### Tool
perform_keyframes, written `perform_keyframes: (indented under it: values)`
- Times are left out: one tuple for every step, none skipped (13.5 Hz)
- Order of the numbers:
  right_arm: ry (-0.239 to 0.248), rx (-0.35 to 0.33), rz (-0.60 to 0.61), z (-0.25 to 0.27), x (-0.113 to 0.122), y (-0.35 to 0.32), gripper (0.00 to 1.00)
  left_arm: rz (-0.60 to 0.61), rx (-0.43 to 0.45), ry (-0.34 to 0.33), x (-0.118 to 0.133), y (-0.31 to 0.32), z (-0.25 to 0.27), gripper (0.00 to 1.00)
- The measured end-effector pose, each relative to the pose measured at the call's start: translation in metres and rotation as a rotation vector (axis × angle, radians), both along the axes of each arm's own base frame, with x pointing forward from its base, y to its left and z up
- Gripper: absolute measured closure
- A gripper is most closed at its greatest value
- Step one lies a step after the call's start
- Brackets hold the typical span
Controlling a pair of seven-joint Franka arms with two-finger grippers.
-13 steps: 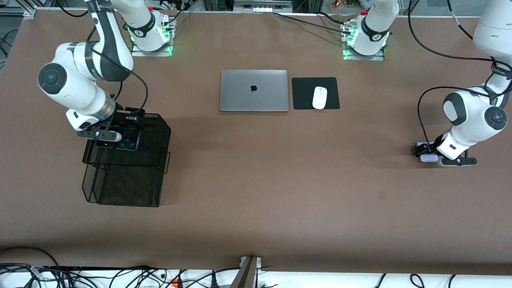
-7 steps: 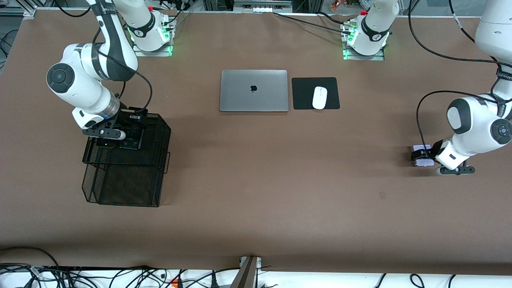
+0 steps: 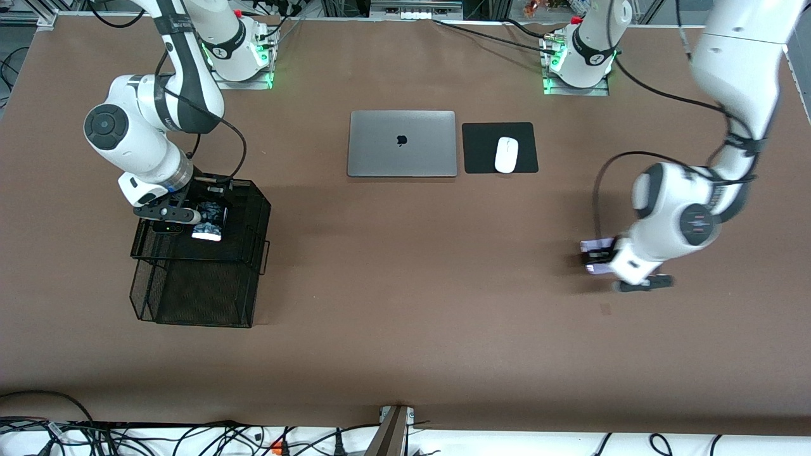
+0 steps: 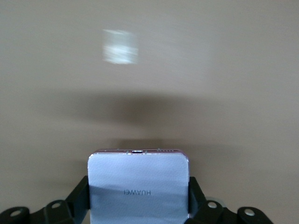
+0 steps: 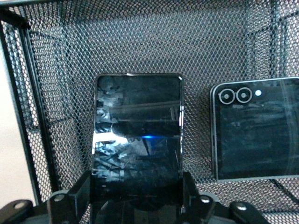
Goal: Place phones with both arms
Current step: 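Release the tall phone in the basket while the left gripper carries the white phone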
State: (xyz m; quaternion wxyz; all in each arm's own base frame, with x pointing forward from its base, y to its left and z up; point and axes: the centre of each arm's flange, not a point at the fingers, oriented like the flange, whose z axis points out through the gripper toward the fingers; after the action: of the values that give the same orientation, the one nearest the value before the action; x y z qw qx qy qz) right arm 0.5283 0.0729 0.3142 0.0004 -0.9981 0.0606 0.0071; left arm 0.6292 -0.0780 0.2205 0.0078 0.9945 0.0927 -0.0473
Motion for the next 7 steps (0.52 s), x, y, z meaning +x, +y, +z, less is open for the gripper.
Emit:
perform_keyframes:
  values:
    - [-0.004, -0.004, 0.000, -0.001, 0.001, 0.000, 0.20, 0.023, 0.011, 0.009, -0.004, -0.040, 0.004, 0.15]
    - [-0.007, -0.007, 0.000, -0.002, 0.001, 0.000, 0.20, 0.040, 0.018, 0.007, -0.008, -0.077, 0.008, 0.15]
    - [-0.010, -0.008, 0.000, -0.002, 0.002, 0.000, 0.20, 0.056, 0.022, 0.003, -0.012, -0.108, 0.011, 0.15]
    - [-0.014, -0.009, 0.000, -0.002, 0.002, 0.000, 0.20, 0.073, 0.022, -0.003, -0.016, -0.137, 0.012, 0.15]
    - [-0.018, -0.011, 0.000, -0.002, 0.003, 0.000, 0.20, 0.089, 0.017, -0.007, -0.019, -0.162, 0.011, 0.15]
    - [-0.023, -0.014, 0.000, -0.003, 0.004, 0.000, 0.20, 0.100, 0.010, -0.009, -0.021, -0.186, 0.010, 0.15]
    - [-0.028, -0.017, 0.000, -0.003, 0.005, 0.000, 0.20, 0.108, 0.003, -0.013, -0.023, -0.210, 0.008, 0.15]
